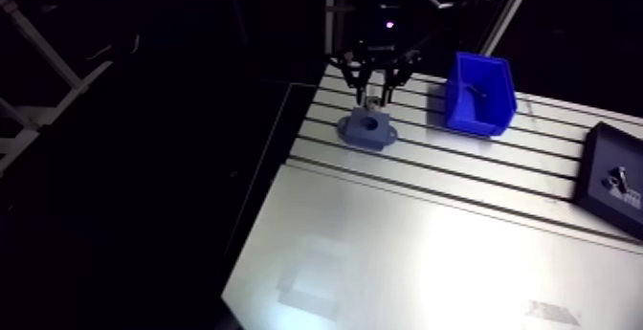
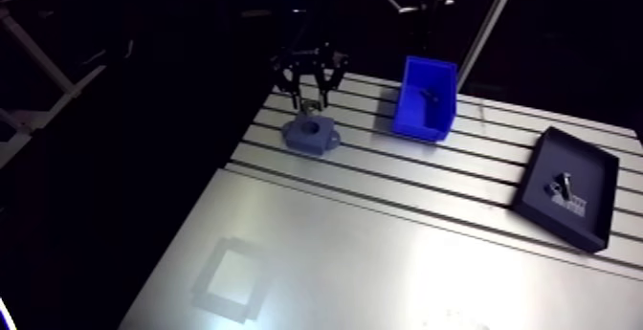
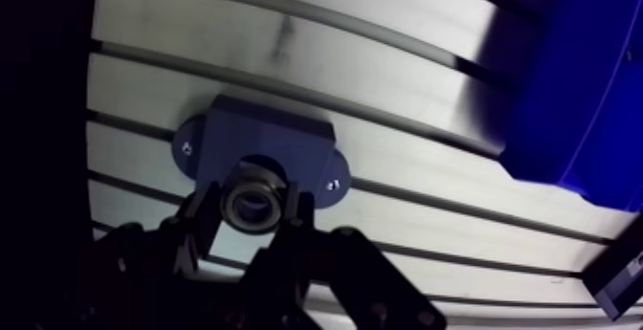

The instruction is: Pick up the bearing and press it into the housing until flush.

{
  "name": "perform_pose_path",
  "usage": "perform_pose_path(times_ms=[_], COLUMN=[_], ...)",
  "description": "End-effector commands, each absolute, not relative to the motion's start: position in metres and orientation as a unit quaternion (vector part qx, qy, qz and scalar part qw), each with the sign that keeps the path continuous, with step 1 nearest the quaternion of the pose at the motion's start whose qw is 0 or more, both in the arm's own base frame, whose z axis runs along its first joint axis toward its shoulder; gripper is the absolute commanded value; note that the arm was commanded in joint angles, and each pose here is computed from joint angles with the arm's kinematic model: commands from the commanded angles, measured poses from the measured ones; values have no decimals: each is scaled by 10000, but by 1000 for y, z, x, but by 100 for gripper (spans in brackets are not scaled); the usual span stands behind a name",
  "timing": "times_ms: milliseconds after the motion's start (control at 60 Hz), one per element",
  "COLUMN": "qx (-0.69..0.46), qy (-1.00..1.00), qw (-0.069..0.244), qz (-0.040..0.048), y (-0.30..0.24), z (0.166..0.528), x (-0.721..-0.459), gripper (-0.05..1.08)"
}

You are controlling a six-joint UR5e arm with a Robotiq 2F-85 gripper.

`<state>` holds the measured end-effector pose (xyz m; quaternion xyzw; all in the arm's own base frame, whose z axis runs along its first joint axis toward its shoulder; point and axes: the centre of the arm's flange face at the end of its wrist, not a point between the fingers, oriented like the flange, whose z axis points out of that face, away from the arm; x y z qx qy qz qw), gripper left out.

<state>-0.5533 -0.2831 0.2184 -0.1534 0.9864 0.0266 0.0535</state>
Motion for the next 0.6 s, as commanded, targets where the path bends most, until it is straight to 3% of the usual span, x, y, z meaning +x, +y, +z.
perform_pose_path(times_ms=[17, 600], qx=[-1586, -1604], qy=[9854, 9850], qw=[556, 564], qz=[283, 298], y=[-287, -287], z=[213, 207], x=[-551, -551], gripper=[87, 87])
